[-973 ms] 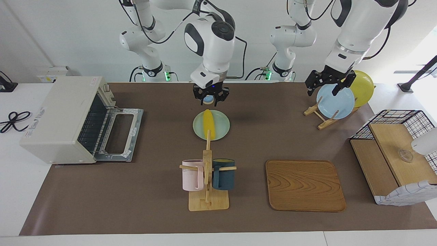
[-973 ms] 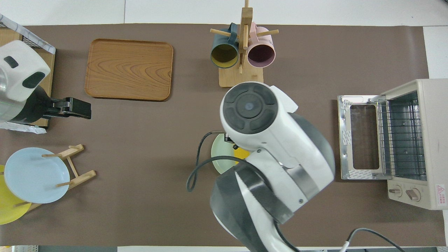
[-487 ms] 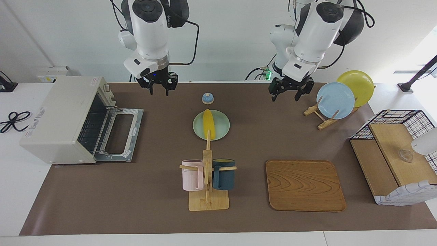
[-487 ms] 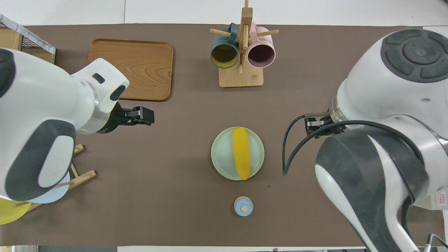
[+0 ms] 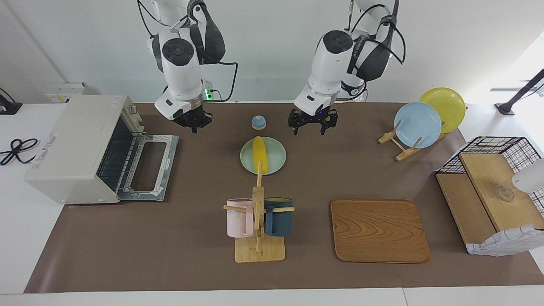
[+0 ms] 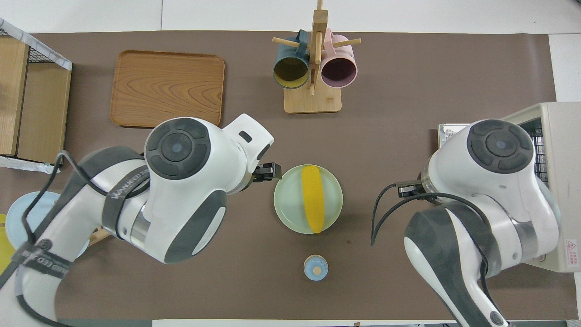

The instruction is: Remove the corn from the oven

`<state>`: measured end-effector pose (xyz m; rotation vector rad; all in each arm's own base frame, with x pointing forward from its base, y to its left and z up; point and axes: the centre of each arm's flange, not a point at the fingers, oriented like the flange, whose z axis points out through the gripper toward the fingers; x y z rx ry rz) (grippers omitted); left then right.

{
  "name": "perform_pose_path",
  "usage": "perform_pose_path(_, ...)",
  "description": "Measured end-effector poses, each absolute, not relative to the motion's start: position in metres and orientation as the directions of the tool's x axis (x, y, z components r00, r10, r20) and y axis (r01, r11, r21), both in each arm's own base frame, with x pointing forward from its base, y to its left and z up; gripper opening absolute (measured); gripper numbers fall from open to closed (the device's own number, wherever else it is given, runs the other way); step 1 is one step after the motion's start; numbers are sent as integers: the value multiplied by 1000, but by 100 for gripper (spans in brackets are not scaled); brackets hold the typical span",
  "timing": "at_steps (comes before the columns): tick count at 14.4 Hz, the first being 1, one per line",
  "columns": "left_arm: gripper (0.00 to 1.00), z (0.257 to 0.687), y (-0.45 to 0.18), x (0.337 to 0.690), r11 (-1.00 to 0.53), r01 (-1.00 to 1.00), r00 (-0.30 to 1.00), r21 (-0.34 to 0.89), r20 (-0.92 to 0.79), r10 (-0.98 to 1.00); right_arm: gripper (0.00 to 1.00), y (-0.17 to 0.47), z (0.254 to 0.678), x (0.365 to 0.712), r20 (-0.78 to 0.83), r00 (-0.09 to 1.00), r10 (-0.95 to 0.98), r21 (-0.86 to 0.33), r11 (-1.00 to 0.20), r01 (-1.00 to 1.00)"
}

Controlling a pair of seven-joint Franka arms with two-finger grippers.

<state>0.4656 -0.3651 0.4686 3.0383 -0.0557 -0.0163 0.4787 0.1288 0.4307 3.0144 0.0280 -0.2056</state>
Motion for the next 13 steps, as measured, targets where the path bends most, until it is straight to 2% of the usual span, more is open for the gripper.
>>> perform_pose_path(3, 100, 428, -406, 454, -992, -54, 998, 113, -18, -57, 1, 104, 367, 462, -116, 993, 9, 164, -986, 29)
perform_pose_path(6, 100, 396, -439, 440, -990, -80, 996, 119, -15, -83, 1, 91, 325, 450, -83, 997, -7, 198, -980, 10)
perform_pose_path(10, 100, 351, -464, 432, -988, -100, 995, 121, -11, -102, 1, 76, 308, 445, -72, 997, -29, 187, -982, -15)
perform_pose_path(13, 100, 338, -471, 429, -987, -108, 994, 121, -11, -111, 1, 66, 300, 442, -54, 998, -21, 196, -981, -10)
